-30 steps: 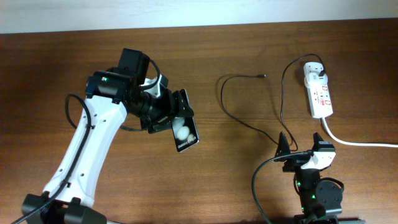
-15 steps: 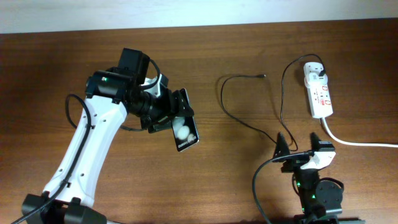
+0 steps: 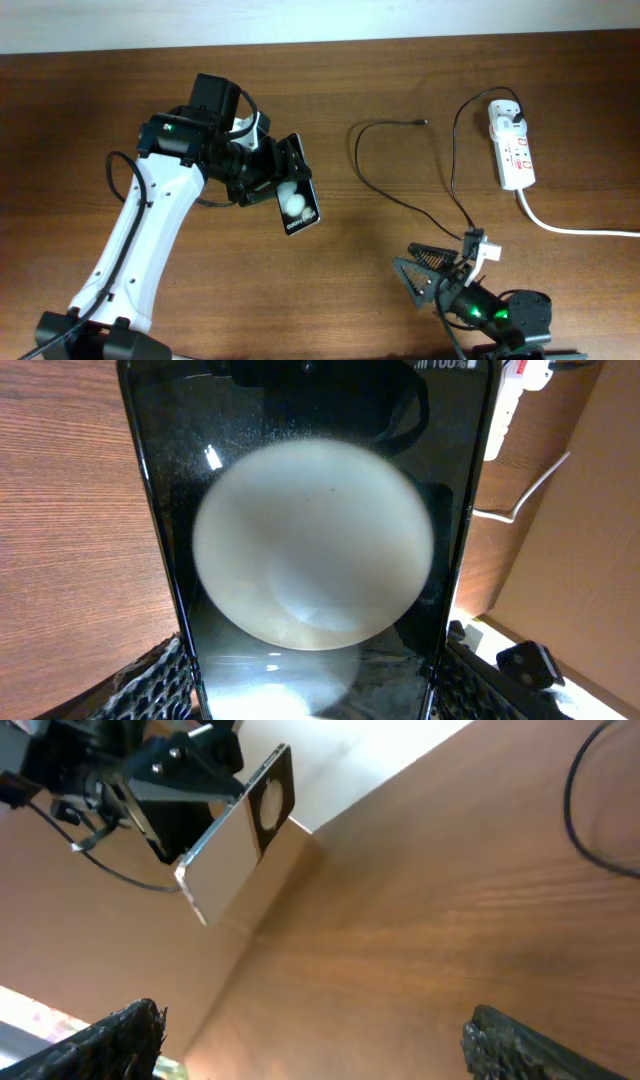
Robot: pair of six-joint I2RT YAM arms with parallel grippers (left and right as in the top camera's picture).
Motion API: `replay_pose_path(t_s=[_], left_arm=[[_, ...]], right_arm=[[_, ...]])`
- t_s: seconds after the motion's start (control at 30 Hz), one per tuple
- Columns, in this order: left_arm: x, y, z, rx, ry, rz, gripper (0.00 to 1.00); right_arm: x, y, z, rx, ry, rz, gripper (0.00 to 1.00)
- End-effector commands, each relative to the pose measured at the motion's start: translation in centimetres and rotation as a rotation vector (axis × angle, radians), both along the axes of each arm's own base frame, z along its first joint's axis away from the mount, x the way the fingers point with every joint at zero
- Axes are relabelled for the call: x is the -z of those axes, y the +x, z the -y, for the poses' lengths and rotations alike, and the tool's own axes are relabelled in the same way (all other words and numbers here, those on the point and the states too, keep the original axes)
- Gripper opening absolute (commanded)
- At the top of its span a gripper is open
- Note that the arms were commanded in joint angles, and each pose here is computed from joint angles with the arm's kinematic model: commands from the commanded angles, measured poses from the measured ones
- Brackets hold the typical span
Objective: Plug charger to phone and switch on socket
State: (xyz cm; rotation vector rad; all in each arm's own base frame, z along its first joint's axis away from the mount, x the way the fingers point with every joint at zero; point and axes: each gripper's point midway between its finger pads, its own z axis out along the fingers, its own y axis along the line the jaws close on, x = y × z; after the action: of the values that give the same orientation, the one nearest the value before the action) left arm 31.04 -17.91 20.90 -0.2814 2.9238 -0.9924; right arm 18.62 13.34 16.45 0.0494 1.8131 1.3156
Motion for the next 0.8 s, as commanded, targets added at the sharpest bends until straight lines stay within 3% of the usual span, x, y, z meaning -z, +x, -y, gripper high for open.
replay_pose_path(t_s=[0.0, 0.1, 0.27, 0.43, 0.53, 0.77], left_arm=[[-0.3, 0.1, 0.1, -0.013, -0.012, -0.005, 0.54], [-0.5, 0.2, 0.3, -0.041, -0.029, -0.024, 0.54], [-0.7, 0.7, 0.5, -0.170, -0.054, -0.100, 0.55], [-1.4, 1.7, 1.1, -0.268, -0.112, -0.138, 0.55], [-1.7, 2.2, 1.3, -0.284, -0.132, -0.134, 0.55], [-1.8, 2.3, 1.4, -0.284, -0.139, -0.130, 0.55]], right_arm=[[-2.3, 0.1, 0.6, 0.052, 0.001, -0.010, 0.98], [-5.8, -0.1, 0.8, 0.060, 0.002, 0.005, 0.99], [-7.3, 1.4, 1.7, 0.101, -0.177, -0.147, 0.99], [-7.3, 4.0, 1.9, 0.141, -0.210, -0.170, 0.99], [-9.5, 5.3, -0.8, 0.089, -0.230, -0.020, 0.99], [-7.6, 7.3, -11.4, -0.038, -0.279, 0.067, 0.99]])
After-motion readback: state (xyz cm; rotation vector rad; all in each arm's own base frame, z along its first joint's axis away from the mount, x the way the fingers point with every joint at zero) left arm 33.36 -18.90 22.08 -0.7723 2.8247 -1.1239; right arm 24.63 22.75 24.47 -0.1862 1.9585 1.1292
